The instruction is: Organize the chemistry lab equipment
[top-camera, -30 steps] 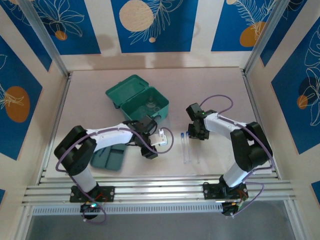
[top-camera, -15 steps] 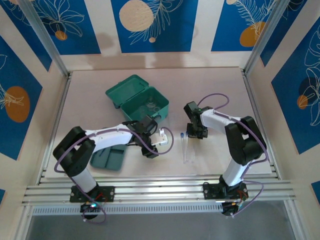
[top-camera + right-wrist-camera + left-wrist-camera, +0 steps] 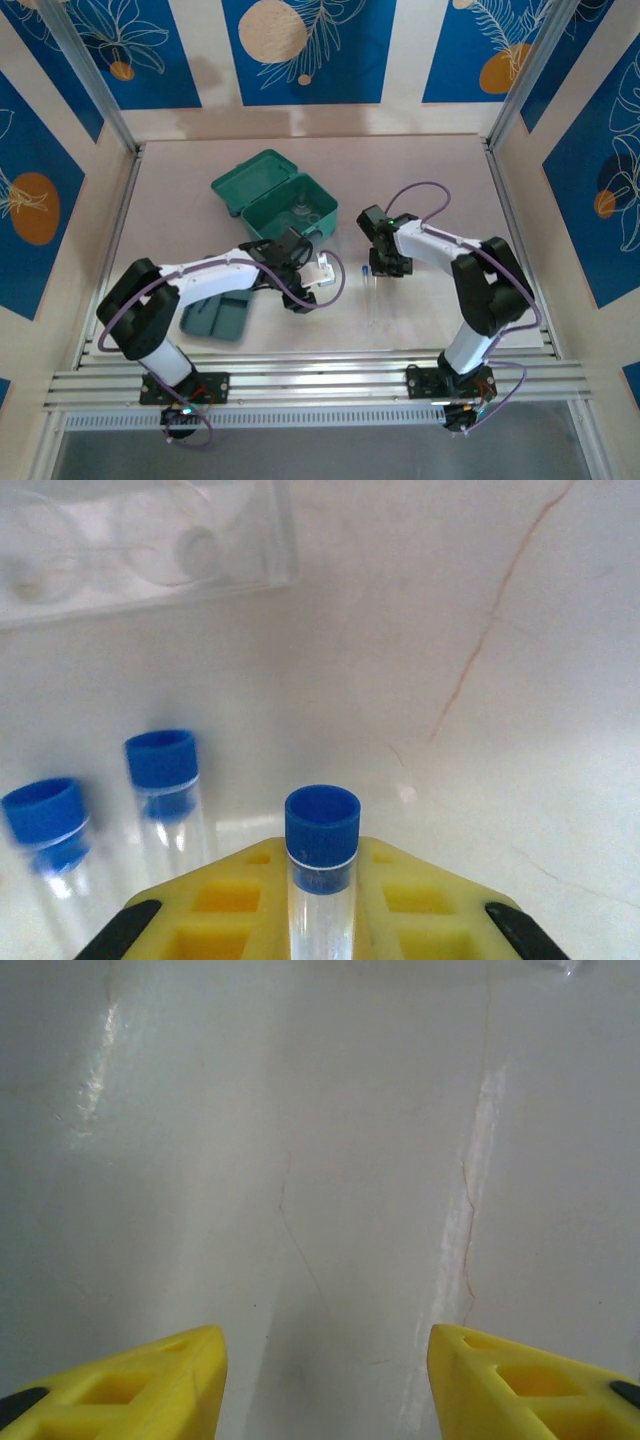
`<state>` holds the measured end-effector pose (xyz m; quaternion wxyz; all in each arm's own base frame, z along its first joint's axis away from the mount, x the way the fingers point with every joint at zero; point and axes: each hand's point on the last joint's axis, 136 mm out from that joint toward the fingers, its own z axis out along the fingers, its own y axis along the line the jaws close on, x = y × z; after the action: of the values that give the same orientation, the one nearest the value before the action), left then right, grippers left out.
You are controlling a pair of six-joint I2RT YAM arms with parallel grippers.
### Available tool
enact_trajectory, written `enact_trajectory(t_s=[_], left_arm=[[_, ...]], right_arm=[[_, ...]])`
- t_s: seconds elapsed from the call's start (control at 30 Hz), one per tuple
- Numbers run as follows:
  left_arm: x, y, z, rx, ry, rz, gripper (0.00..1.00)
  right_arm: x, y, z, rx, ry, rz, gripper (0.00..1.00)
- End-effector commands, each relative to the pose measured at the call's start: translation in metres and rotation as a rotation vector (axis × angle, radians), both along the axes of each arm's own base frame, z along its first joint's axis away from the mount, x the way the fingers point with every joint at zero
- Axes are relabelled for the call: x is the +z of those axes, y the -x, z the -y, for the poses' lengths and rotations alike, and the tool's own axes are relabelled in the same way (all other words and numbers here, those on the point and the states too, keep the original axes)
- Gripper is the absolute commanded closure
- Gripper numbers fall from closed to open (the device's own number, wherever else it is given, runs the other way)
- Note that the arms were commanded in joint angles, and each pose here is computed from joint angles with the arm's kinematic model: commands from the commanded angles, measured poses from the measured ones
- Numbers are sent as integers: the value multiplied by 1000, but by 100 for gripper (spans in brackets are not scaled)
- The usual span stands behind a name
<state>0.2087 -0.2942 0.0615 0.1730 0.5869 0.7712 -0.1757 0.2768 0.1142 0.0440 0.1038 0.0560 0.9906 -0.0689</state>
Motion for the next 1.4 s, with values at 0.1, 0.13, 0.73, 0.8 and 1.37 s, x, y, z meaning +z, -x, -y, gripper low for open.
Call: enact_trajectory(t_s=[0.1, 0.13, 0.73, 0.8, 1.37], left_arm=[[21, 6, 6, 0, 50, -26, 44], [25, 6, 7, 2, 60, -28, 44], [119, 19, 41, -20, 398, -218, 42], [122, 21, 43, -24, 409, -235, 42], [152, 20, 43, -6, 590, -406, 45]], right_arm=[[63, 10, 7, -42, 6, 182, 82], [74, 11, 7, -49, 8, 218, 82], [185, 34, -25, -149, -132, 689, 82], [192, 36, -29, -154, -155, 716, 82], [220, 44, -67, -274, -409, 867, 81]])
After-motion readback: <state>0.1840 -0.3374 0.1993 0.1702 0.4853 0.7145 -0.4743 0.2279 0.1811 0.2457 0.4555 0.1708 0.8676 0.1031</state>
